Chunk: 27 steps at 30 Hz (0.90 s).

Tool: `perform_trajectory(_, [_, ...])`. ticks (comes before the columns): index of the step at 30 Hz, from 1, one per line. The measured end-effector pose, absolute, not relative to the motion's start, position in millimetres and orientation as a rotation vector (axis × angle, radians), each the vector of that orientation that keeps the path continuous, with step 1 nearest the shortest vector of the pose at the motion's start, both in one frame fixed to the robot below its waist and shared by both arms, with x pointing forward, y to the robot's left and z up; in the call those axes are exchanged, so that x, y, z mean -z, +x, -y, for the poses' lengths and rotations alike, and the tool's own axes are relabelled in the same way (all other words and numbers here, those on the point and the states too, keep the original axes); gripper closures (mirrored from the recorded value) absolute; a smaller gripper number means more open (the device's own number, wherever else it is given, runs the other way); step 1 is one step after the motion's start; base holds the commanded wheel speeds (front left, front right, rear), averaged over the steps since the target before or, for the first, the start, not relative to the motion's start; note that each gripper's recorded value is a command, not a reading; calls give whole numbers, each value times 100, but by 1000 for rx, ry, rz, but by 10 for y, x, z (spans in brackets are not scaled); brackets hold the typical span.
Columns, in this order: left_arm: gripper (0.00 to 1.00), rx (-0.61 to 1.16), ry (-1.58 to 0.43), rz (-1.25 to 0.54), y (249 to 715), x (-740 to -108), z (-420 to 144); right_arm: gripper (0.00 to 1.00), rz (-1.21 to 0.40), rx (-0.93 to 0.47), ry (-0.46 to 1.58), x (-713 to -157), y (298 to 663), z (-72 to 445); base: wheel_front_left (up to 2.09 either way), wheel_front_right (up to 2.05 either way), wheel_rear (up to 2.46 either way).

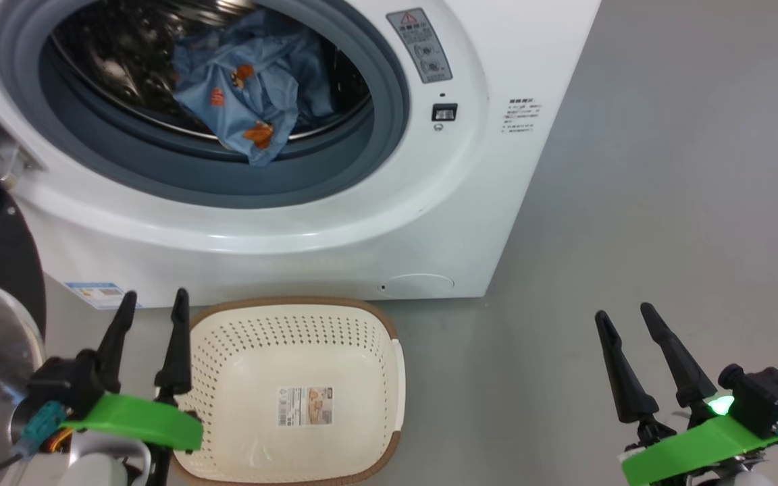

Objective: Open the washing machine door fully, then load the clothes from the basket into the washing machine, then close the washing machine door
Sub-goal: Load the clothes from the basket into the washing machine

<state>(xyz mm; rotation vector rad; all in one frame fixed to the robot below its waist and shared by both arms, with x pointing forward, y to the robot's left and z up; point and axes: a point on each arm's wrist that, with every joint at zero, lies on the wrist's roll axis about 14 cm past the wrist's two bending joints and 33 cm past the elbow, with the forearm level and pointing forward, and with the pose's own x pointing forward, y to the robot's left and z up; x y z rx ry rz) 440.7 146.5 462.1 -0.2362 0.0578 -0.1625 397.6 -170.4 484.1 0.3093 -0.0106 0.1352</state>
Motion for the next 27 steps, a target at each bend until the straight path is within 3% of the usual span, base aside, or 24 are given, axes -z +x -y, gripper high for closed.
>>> perform_trajectory(27, [0, 9, -219, -63, 3553, -4603, -2072, 0, 22, -104, 296, -4928, 3561, 1915, 0, 0, 0])
